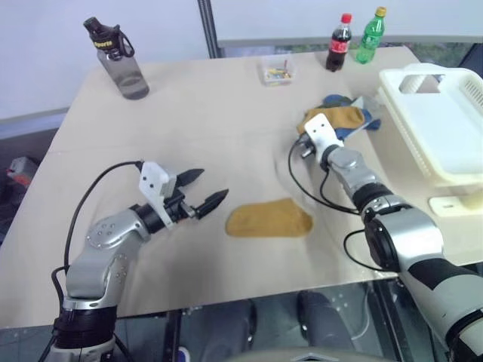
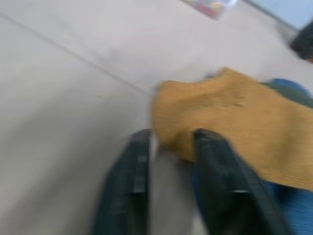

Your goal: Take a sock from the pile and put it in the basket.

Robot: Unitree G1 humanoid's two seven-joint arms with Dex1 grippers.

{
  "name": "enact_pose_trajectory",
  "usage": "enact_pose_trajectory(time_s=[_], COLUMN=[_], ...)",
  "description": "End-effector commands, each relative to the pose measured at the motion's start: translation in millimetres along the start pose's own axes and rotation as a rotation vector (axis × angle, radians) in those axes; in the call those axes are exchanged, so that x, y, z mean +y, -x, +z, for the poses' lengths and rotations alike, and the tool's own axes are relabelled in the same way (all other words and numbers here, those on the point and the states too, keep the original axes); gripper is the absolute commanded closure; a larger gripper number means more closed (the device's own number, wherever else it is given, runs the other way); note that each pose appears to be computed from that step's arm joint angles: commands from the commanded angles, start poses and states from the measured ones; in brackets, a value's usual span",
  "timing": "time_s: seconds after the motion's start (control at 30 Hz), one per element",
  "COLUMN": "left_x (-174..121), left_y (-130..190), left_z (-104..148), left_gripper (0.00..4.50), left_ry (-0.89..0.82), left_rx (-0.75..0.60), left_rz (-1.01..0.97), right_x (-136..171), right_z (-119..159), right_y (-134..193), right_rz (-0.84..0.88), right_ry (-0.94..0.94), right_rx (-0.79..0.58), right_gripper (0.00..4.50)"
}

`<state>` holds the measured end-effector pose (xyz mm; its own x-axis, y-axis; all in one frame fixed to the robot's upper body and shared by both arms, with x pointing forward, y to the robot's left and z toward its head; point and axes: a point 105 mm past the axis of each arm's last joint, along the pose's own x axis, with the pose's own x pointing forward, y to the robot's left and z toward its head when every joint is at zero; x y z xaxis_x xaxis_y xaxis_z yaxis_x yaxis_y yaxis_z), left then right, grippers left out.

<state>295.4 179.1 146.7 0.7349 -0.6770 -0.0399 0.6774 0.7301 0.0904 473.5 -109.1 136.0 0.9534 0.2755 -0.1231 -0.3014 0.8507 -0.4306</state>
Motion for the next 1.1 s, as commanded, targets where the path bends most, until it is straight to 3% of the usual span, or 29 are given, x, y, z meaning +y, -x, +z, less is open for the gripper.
enact_pose_trajectory(time_s=[0.03,0.5,0.8,1.03,1.1], left_x=[2.8,6.4,5.9,5.3,6.2], left_y=[-1.6,9.7,4.2,7.0,9.3], left_z=[9.2,11.2,10.4,16.3,17.1], left_gripper=[0.00,0.00,0.00,0.00,0.00], left_ry=[-0.031,-0.037,-0.032,-0.046,-0.047], left_rx=[-0.024,-0.034,-0.038,-0.041,-0.041], left_rz=[0.004,0.074,0.061,0.079,0.094], right_x=[-19.5,19.2,-6.4,10.9,22.5], right_z=[12.5,10.7,-2.3,-9.4,-8.9], right_y=[-0.4,-4.1,-1.3,-2.4,-2.3], right_rz=[-0.094,0.127,-0.031,0.020,0.098], right_ry=[-0.065,-0.154,-0.109,-0.144,-0.164], right_rx=[-0.028,0.009,0.051,0.088,0.084], right_gripper=[1.85,1.85,1.85,1.85,2.66])
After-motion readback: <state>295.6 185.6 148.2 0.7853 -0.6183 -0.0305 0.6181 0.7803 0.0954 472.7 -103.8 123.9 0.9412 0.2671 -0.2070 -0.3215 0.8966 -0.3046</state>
